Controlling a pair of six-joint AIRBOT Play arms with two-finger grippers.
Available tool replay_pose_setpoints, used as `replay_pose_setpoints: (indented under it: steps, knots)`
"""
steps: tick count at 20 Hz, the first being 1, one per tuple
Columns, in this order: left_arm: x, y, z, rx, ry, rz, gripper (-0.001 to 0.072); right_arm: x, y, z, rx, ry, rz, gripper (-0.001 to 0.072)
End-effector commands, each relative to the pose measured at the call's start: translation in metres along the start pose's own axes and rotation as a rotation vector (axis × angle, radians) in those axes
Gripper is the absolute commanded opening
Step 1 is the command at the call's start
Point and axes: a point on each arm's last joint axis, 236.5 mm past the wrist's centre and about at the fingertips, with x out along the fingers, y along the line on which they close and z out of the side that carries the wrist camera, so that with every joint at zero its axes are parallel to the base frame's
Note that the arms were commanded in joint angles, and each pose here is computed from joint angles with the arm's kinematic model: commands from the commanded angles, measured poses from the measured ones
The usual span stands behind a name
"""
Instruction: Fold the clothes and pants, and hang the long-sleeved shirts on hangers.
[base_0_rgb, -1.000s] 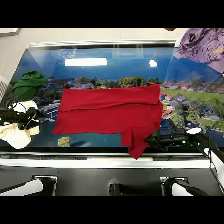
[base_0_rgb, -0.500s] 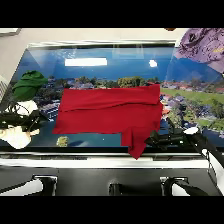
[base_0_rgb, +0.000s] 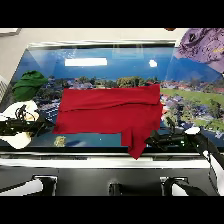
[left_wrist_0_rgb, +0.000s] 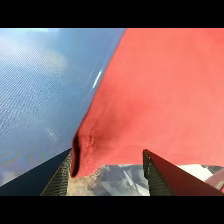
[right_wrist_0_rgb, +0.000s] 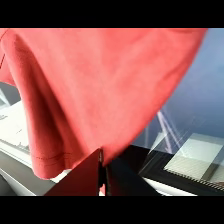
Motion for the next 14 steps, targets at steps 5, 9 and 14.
replay_pose_setpoints:
  steps: [5, 9, 14]
  knots:
    - [0.003, 0.005, -0.003, -0.015, 0.012, 0.011, 0.0511, 0.0, 0.003, -0.005, 0.002, 0.021, 0.009, 0.0025]
    - [0.016, 0.008, -0.01, -0.048, 0.064, 0.006, 0.0511, 0.0, 0.003, -0.005, 0.003, 0.022, 0.01, 0.0025]
    - [0.025, 0.008, -0.013, -0.045, 0.087, 0.011, 0.0491, 0.0, 0.003, -0.006, 0.002, 0.024, 0.01, 0.0025]
